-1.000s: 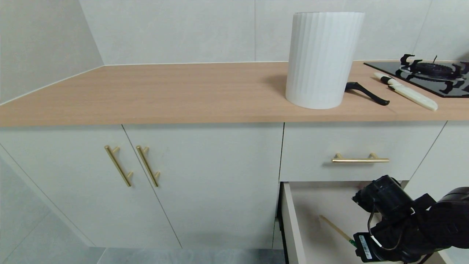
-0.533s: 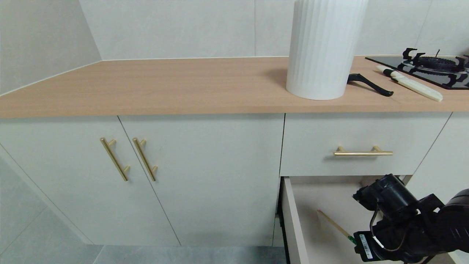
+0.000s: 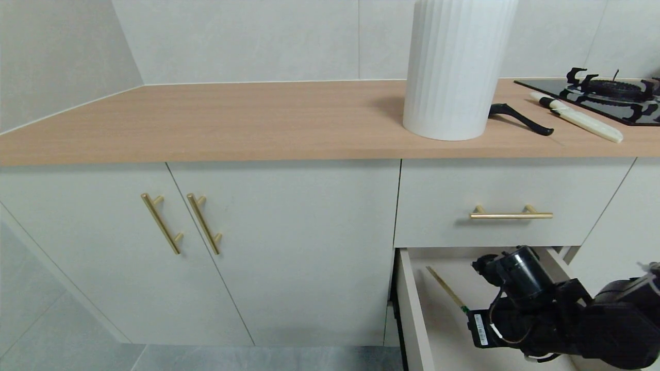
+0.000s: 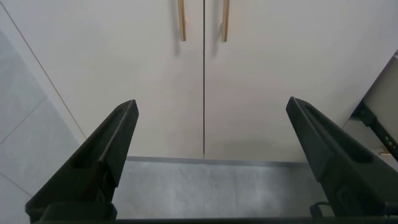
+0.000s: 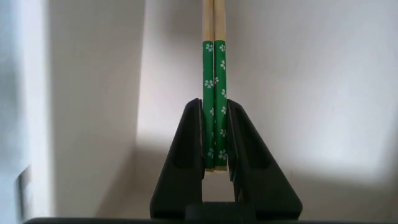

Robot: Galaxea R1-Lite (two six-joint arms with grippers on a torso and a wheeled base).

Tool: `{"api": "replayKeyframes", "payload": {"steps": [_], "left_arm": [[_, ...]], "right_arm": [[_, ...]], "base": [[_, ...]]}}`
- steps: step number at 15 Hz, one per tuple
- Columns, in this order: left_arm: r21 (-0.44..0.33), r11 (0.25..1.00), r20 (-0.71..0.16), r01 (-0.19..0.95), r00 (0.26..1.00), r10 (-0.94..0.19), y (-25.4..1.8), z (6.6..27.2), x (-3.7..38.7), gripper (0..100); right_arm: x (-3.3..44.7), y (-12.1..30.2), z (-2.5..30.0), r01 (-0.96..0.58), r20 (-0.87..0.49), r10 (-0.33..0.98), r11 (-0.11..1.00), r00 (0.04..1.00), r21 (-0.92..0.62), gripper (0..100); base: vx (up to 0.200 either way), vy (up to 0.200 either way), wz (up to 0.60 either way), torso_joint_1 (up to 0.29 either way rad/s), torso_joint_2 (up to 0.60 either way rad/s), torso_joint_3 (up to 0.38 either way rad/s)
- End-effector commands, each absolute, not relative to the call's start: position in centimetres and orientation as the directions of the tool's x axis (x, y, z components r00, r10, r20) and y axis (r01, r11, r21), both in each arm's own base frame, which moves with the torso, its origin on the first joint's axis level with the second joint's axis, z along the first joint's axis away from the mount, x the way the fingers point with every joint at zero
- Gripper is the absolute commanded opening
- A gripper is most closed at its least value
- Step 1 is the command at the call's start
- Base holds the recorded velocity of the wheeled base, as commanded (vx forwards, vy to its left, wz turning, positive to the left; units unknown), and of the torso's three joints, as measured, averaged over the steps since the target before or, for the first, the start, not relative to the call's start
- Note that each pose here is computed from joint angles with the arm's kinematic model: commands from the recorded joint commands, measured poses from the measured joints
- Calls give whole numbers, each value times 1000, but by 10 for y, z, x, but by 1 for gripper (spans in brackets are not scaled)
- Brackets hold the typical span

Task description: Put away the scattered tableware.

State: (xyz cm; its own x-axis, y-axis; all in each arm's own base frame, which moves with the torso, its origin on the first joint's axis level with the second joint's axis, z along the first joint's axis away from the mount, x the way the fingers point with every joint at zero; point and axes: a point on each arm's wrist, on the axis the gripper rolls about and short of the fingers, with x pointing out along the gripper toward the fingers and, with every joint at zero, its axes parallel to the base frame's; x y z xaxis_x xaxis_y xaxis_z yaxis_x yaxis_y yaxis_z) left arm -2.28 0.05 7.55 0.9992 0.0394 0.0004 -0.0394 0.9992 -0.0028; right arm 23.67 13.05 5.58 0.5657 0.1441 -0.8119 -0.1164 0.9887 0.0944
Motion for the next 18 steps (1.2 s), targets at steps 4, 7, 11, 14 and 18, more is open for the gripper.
{"api": "replayKeyframes", "payload": {"steps": [4,7,11,14,18], "left_arm": [[-3,999,0,-40,999,40,0,75,-23,100],[-3,999,0,-40,999,40,0,75,-23,100],[-3,999,0,-40,999,40,0,75,-23,100],[-3,999,0,-40,999,40,0,75,-23,100],[-3,999,0,-40,999,40,0,75,-23,100]], "right_arm": [[251,144,-12,-59,-850,89,996,519,68,0],[253,144,-29,-52,-857,70,997,511,50,0],[255,145,-33,-43,-838,64,998,542,48,0],[255,145,-33,-44,-826,74,997,559,60,100],[255,145,-31,-45,-816,80,997,572,66,100]], "base": [[0,0,0,0,0,0],[0,0,0,0,0,0],[0,0,0,0,0,0],[0,0,0,0,0,0],[0,0,0,0,0,0]]}}
